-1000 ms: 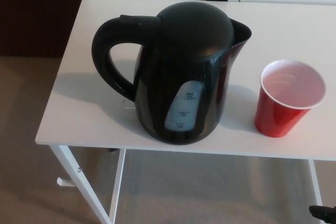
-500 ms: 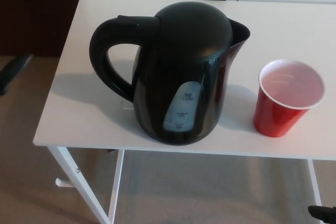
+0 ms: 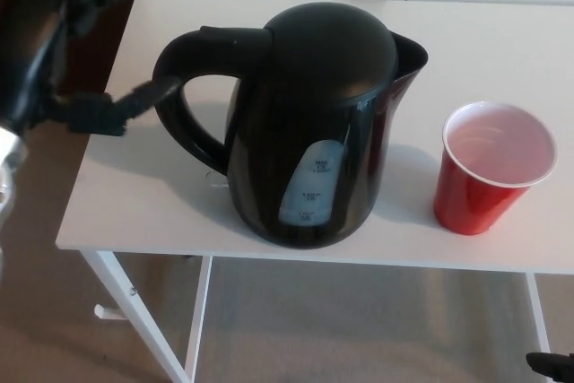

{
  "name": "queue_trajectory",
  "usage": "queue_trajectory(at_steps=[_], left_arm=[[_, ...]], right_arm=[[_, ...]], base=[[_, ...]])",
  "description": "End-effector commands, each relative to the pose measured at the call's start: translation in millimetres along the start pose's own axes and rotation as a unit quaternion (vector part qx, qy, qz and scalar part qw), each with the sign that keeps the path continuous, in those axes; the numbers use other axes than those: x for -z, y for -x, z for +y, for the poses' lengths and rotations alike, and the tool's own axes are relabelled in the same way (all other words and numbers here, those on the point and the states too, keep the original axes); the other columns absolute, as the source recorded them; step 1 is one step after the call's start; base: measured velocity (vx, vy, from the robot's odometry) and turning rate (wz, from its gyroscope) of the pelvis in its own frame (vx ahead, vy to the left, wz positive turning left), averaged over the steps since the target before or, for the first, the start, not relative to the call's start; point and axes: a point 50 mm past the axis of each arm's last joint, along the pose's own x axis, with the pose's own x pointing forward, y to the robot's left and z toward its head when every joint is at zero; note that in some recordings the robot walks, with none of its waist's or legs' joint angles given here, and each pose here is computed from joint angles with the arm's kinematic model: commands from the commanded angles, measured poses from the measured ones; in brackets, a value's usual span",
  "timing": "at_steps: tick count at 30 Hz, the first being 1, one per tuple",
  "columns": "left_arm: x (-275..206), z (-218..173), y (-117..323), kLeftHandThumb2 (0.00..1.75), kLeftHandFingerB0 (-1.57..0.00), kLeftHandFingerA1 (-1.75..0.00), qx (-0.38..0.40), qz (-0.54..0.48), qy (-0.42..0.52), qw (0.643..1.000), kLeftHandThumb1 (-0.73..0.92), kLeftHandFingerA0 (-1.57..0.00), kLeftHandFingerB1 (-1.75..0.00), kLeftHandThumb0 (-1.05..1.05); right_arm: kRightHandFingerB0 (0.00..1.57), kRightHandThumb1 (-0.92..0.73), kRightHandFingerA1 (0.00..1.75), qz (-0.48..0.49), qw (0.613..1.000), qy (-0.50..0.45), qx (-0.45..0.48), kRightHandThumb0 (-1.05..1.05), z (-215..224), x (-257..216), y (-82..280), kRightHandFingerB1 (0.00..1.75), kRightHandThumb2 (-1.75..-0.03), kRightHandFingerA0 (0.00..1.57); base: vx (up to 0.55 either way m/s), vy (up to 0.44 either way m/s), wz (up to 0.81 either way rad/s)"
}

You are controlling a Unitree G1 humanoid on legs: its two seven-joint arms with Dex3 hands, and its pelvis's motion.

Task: The robot walk towards a table in front and uses its left hand to pick up the pot from the base and pour water to the cup on the right hand side

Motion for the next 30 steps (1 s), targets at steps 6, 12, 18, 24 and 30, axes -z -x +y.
queue_trajectory(at_steps=[6,12,18,24,30], left_arm=[[20,-21,4,0.61,-0.1,-0.37,-0.002,0.114,0.063,0.992,0.42,-0.19,-0.31,-0.4],[27,-25,2,0.63,-0.1,-0.37,-0.01,0.141,0.076,0.987,0.44,-0.19,-0.33,-0.4],[33,-26,-1,0.64,-0.12,-0.39,-0.021,0.158,0.089,0.983,0.44,-0.21,-0.34,-0.42],[41,-22,-4,0.63,-0.16,-0.39,-0.037,0.166,0.085,0.982,0.47,-0.24,-0.34,-0.39],[46,-19,-5,0.63,-0.19,-0.4,-0.049,0.173,0.078,0.981,0.45,-0.28,-0.35,-0.4]], right_arm=[[0.44,-0.54,0.39,0.016,1.0,-0.007,0.01,-0.2,-3,6,5,0.39,-0.55,0.45],[0.42,-0.52,0.42,0.018,1.0,-0.017,0.012,-0.25,-2,4,4,0.42,-0.62,0.43],[0.43,-0.55,0.39,0.02,1.0,-0.005,0.009,-0.21,-2,3,4,0.38,-0.55,0.45],[0.43,-0.56,0.4,0.007,1.0,0.015,0.0,-0.23,-2,0,6,0.39,-0.56,0.43],[0.4,-0.53,0.44,0.011,1.0,0.029,0.0,-0.31,-2,-1,6,0.43,-0.65,0.39]], base=[[0.0,0.0,0.0],[0.0,0.0,0.0],[0.0,0.0,0.0],[0.0,0.0,0.0],[0.0,0.0,0.0]])
